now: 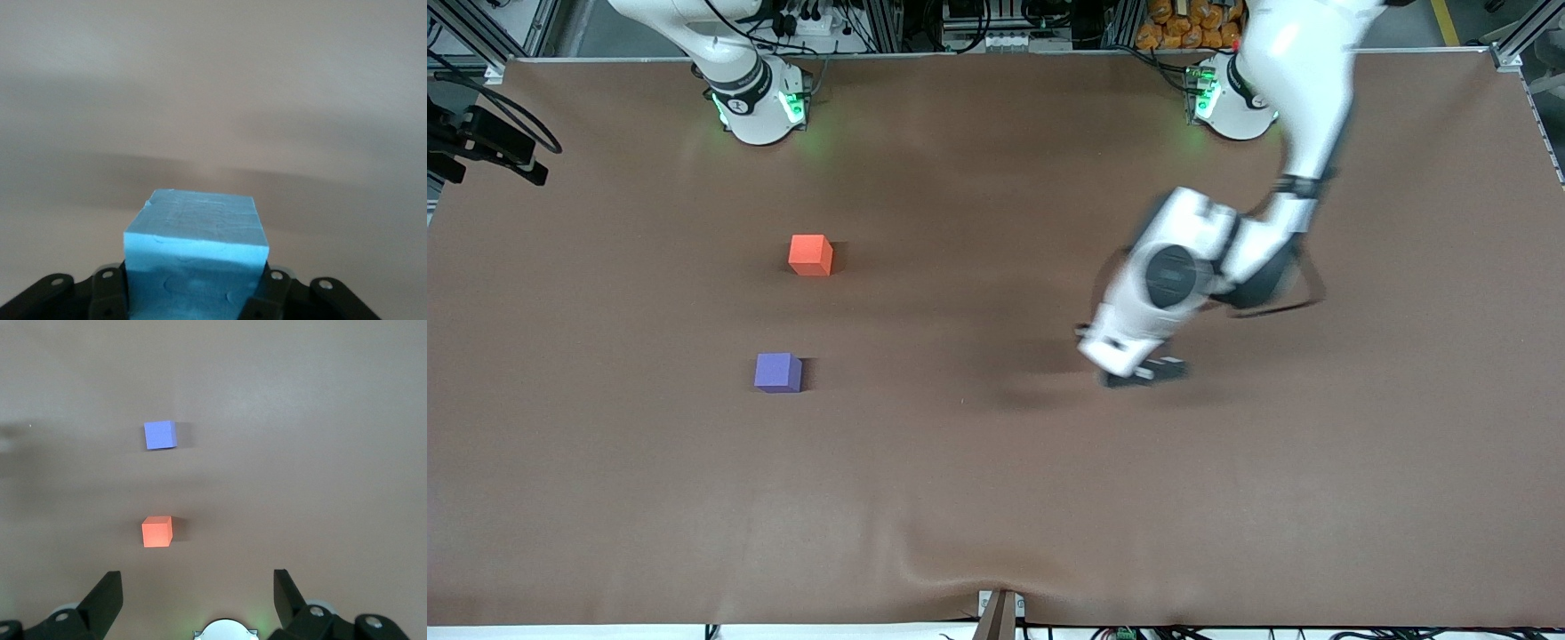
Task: Place blue block between orange and purple blocks
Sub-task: 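Lift the blue block and carry it toward the table middle, then set the blue block down with the left gripper while the right gripper reaches in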
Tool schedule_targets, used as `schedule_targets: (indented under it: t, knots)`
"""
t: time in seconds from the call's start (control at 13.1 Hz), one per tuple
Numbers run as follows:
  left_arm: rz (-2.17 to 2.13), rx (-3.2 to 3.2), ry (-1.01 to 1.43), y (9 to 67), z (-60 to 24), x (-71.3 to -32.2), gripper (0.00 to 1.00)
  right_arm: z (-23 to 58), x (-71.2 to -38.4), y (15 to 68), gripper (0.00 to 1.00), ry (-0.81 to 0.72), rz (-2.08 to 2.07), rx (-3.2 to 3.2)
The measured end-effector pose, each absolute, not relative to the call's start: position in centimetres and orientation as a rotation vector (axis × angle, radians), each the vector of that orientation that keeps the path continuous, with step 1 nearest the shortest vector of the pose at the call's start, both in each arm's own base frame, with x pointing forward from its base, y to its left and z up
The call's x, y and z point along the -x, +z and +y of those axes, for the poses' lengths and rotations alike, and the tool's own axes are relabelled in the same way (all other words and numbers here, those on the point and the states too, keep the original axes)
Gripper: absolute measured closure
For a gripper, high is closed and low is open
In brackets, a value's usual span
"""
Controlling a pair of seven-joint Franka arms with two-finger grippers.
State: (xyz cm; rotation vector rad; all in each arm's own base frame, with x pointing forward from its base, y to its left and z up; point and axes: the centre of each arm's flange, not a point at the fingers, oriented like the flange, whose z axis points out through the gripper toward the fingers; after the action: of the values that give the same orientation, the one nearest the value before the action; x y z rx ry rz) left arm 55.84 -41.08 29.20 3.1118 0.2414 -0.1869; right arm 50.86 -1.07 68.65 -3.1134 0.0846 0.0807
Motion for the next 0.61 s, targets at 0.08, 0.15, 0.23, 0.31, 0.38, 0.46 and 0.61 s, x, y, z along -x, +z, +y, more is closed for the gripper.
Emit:
schedule_targets:
  t: [0.08,0.15,0.23,0.31,0.38,0.46,0.61]
  knots:
    - [0.236,-3.111,-0.187,27.9,-45.2,-54.1,0.39,-1.2,-50.9,68.6,0.00,0.083,0.088,3.113]
    - [0.215,-3.107,-0.173,26.5,-48.9,-52.3,0.39,-1.3,-50.9,68.5,0.00,0.086,0.092,3.113]
    - [0.193,-3.091,-0.137,25.2,-51.9,-50.8,0.39,-1.5,-51.0,68.4,0.00,0.089,0.097,3.113]
    - [0.181,-3.064,-0.089,24.2,-54.2,-49.6,0.39,-1.6,-51.1,68.2,0.00,0.095,0.101,3.112]
    - [0.181,-3.035,-0.045,23.1,-55.9,-48.6,0.39,-1.7,-51.3,67.9,0.00,0.105,0.103,3.112]
    - [0.179,-3.023,-0.014,21.9,-56.9,-47.8,0.39,-1.7,-51.6,67.4,0.00,0.119,0.103,3.111]
    - [0.155,-3.047,0.021,19.3,-57.8,-46.6,0.39,-1.6,-52.3,66.4,0.00,0.147,0.100,3.109]
